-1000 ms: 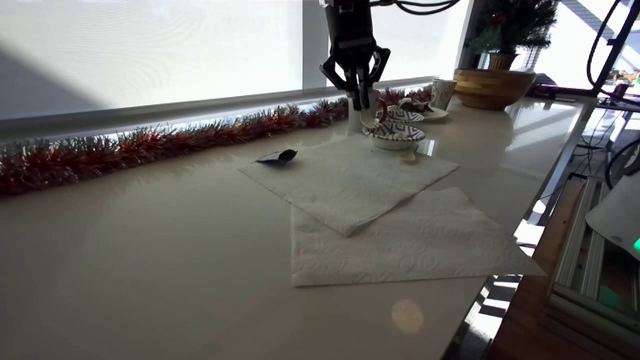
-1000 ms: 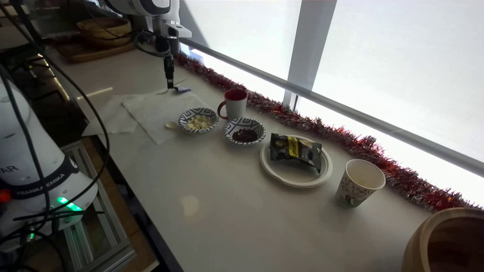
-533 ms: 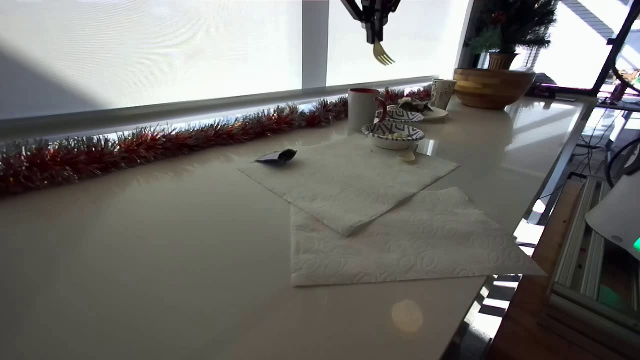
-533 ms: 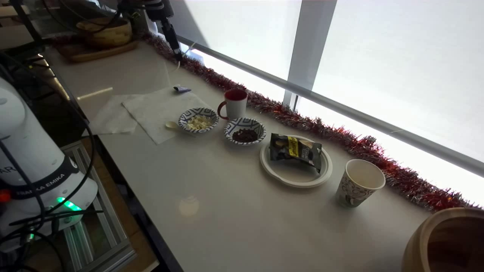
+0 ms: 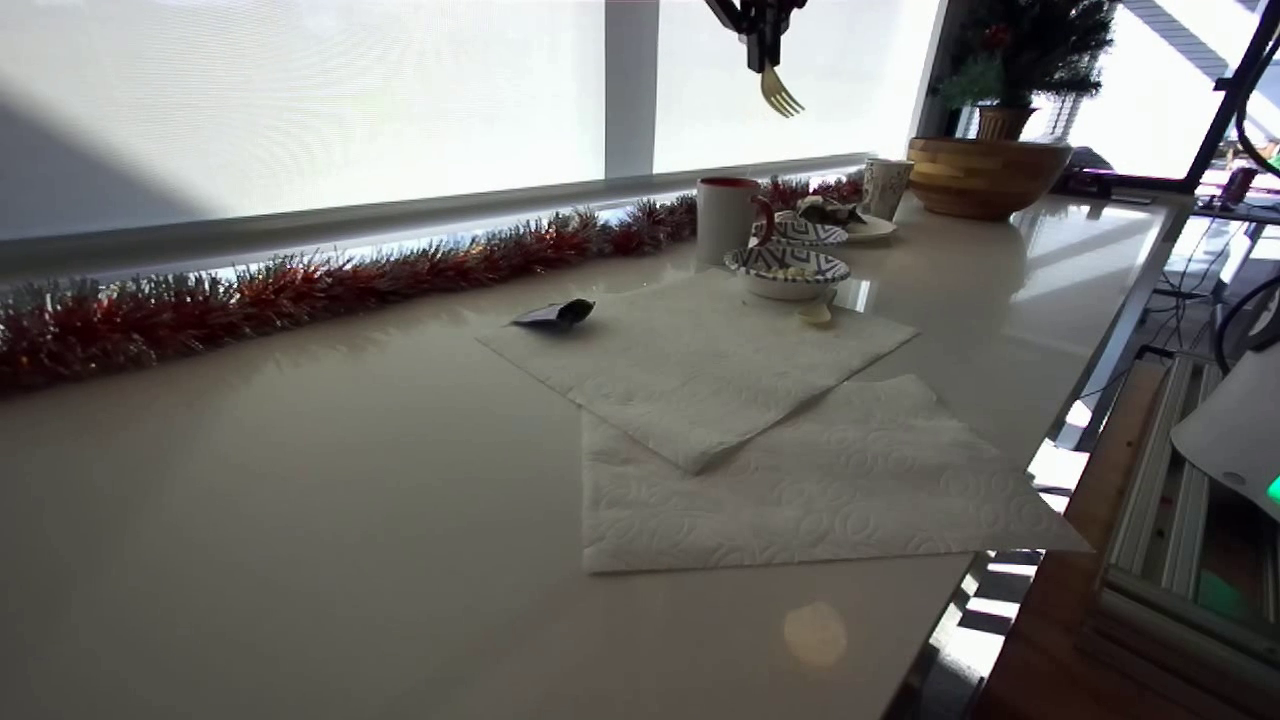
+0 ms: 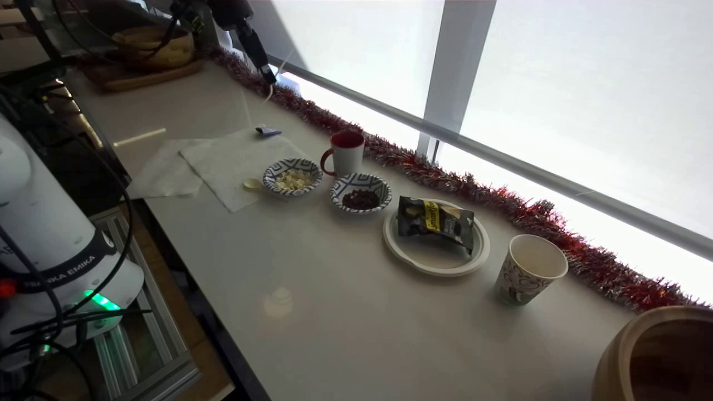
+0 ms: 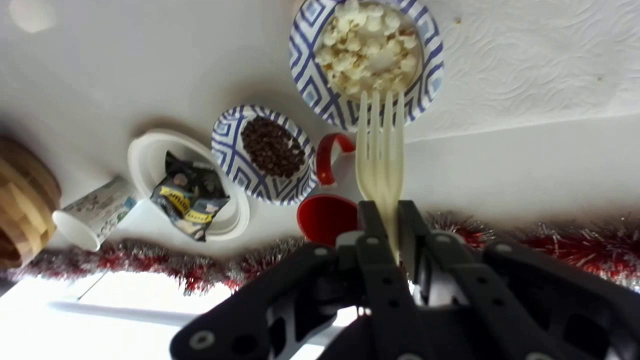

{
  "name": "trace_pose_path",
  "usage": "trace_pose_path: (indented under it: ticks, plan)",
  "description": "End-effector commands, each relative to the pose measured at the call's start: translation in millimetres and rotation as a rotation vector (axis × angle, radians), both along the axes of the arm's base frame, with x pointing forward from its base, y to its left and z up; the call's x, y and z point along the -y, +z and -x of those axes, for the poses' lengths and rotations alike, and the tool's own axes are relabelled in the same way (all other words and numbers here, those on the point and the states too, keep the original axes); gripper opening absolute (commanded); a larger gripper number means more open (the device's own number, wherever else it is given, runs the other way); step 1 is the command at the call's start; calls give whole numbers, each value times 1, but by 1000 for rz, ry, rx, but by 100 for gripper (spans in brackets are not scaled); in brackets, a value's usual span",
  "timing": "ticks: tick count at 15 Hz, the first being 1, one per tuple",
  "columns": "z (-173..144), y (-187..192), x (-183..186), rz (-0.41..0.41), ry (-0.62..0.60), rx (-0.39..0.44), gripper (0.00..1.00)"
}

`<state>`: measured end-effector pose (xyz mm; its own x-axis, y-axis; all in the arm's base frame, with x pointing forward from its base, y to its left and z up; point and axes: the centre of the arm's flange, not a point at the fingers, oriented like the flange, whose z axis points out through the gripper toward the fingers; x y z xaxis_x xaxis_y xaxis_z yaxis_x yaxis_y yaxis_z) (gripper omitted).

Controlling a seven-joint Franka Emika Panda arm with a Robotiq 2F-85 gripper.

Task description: Use the white fork to place one object from the bowl on the left into the mug.

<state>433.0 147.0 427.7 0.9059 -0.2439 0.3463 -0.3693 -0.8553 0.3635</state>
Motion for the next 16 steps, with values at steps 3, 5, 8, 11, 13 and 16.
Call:
trace_pose_path:
  ticks: [3, 5, 8, 11, 13, 16]
  plan:
    - [22, -26, 14, 116, 110, 181, 3]
    - [35, -49, 28, 67, 135, 237, 3]
    - [53, -82, 51, -100, 155, 289, 3]
    - [64, -99, 70, -163, 211, 291, 3]
    - [55, -95, 57, -157, 194, 253, 13]
    - [55, -95, 62, -165, 198, 259, 13]
